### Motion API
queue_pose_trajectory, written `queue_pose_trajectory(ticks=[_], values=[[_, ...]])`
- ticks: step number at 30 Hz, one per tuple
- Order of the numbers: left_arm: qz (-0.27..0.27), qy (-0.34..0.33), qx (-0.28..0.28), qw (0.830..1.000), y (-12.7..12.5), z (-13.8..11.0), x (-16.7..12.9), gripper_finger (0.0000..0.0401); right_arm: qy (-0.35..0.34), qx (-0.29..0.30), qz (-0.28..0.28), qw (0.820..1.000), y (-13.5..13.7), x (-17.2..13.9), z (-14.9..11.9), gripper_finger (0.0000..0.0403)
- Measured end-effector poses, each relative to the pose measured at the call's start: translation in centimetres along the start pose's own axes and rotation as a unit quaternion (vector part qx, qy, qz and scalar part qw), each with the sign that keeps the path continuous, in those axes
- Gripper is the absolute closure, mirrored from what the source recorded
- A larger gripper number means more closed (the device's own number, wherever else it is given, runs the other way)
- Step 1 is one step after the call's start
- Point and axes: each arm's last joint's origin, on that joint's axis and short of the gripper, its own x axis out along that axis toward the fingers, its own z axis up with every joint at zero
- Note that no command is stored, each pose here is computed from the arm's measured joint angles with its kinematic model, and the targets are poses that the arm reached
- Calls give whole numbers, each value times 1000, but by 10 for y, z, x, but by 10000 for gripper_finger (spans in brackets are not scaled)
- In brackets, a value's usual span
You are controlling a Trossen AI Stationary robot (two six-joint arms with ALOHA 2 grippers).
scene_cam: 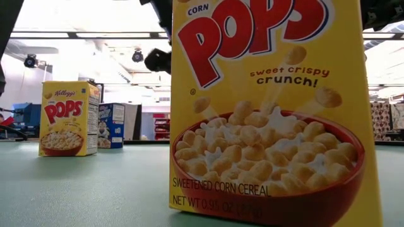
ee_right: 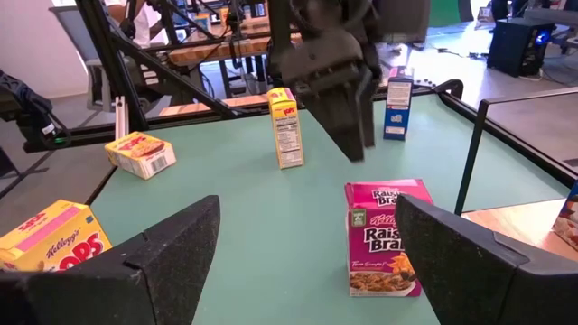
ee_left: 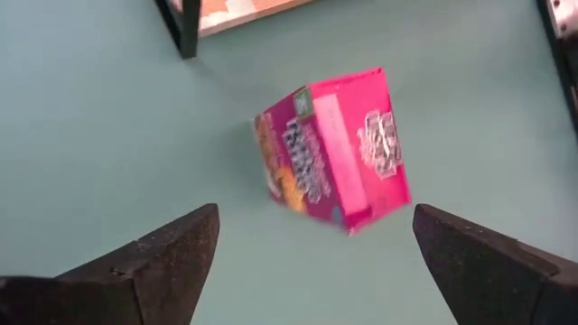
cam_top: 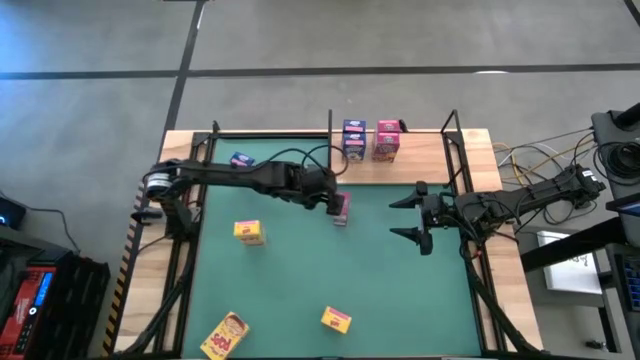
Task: Stack cereal on shelf
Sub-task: Put the pink cereal box on the shelf
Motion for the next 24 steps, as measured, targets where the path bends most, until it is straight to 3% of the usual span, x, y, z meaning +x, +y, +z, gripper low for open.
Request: queue_pose_trajectory(ticks=[8, 17, 24], values=[[30, 43, 10, 999, 17, -6, -33, 49, 0, 0, 0, 1000, 0, 0, 0, 80], [43, 81, 5, 996, 32, -14, -51, 48, 0, 0, 0, 1000, 0, 0, 0, 80], [25, 71, 5, 997, 73, -35, -59, 48, 0, 0, 0, 1000, 0, 0, 0, 80]])
